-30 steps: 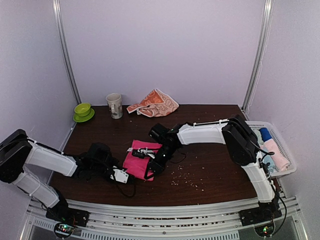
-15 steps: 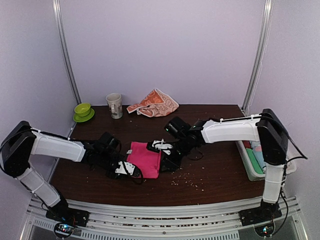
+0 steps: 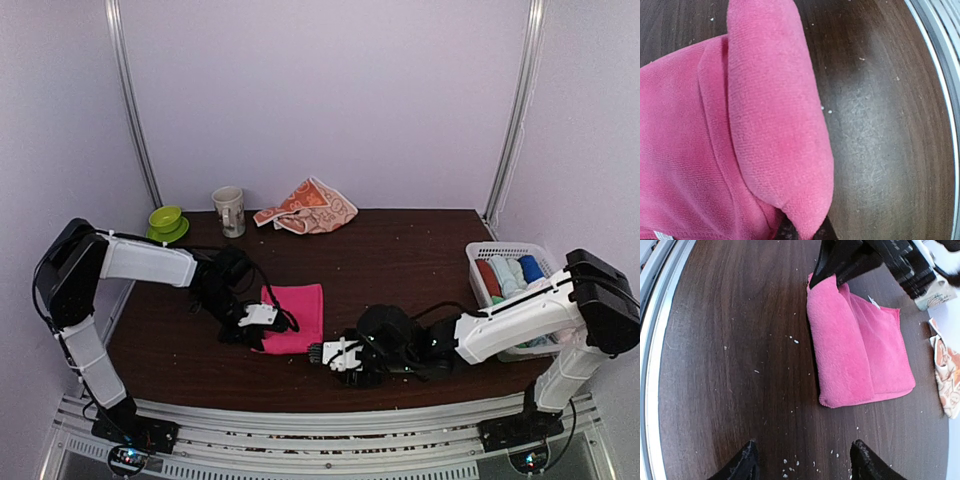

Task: Roll the towels
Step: Roll the towel at the center of the board.

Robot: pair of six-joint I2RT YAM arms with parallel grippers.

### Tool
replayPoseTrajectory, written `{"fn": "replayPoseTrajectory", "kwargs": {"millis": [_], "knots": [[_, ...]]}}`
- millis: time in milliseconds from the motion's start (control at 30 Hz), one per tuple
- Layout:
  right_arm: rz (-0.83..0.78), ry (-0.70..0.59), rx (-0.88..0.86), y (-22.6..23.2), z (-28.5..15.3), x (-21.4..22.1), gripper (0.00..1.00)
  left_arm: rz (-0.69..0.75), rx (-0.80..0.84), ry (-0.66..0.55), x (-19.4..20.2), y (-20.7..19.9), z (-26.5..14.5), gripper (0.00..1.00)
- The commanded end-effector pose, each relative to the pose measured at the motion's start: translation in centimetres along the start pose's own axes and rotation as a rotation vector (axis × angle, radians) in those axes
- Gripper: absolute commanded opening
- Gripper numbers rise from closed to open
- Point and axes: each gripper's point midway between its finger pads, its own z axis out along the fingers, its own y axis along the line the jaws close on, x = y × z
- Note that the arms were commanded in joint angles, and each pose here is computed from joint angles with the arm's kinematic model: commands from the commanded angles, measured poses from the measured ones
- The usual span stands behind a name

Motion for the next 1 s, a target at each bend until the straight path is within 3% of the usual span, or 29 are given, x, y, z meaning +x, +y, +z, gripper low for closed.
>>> {"fn": "replayPoseTrajectory", "kwargs": {"millis": [0, 433, 967], "knots": [[-0.140, -0.007, 0.260, -2.6, 0.6, -1.8, 0.63, -0.159, 0.236, 0.031, 1.8, -3.4, 0.6, 0.00], [-0.305, 0.130, 0.443, -3.0, 5.8, -2.2, 0.66, -0.234, 0.317, 0.083, 3.6, -2.7, 1.3, 0.00], [-0.409, 0.213, 0.441, -3.0, 9.1, -1.2, 0.67, -0.234, 0.332, 0.113, 4.0, -2.4, 1.4, 0.00]]}}
